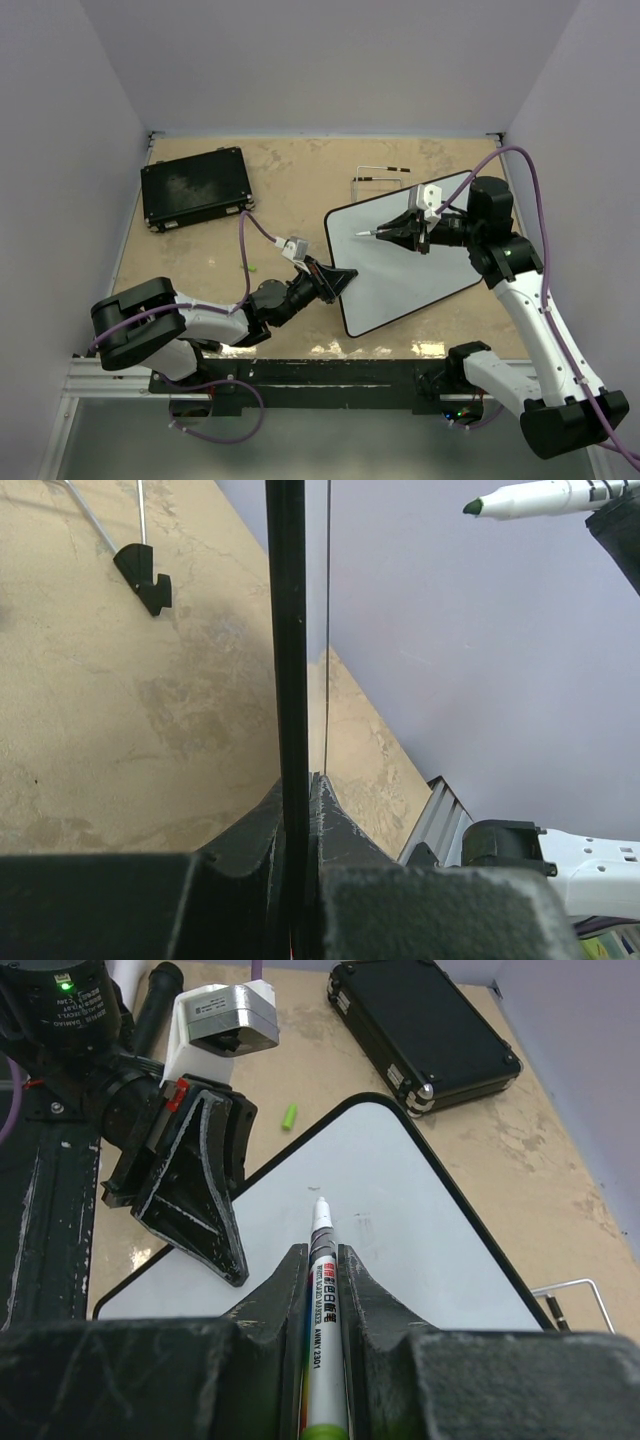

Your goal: Write a sentence on the whiteboard

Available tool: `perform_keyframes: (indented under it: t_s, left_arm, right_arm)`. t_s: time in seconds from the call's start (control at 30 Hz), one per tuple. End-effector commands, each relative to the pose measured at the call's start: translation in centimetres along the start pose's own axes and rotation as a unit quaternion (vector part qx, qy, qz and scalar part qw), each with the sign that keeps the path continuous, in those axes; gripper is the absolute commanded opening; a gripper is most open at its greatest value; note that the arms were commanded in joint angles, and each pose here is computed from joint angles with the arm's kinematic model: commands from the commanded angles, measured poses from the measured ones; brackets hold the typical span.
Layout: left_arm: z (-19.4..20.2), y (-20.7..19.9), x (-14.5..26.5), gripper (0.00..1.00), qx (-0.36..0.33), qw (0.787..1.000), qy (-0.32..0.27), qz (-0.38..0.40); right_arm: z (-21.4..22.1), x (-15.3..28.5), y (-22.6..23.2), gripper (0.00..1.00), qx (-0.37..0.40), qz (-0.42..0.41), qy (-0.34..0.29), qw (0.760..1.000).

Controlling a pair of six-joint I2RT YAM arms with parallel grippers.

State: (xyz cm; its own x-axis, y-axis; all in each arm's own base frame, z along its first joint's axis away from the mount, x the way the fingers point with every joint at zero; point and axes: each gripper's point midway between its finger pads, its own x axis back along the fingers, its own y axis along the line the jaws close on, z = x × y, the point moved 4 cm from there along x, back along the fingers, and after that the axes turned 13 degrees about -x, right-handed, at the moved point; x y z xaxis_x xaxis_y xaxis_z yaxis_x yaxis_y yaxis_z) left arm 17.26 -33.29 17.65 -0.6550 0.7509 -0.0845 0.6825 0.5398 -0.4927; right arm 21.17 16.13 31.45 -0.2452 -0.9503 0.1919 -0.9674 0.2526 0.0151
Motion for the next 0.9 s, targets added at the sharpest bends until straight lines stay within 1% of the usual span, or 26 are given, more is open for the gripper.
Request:
perform_keyframes:
  t_s: [0.0, 0.5, 0.87]
  left_arm:
    - [0.3, -0.7, -0.2, 0.0, -0.035, 0.999, 0.006, 0.021]
    - [0.3, -0.7, -0.2, 0.0, -0.027, 0.999, 0.001, 0.025]
    - [-0.1, -0.8, -0.1, 0.0, -0.023, 0.999, -0.006, 0.025]
  right_arm:
    - [-1.1, 0.2, 0.8, 0.0, 0.019, -0.016, -0.016, 1.0]
    - [-0.1, -0.3, 0.6, 0.0, -0.011, -0.016, -0.021, 1.0]
    - [-0.2, -0.5, 0.2, 0.0, -0.018, -0.004, -0.023, 1.0]
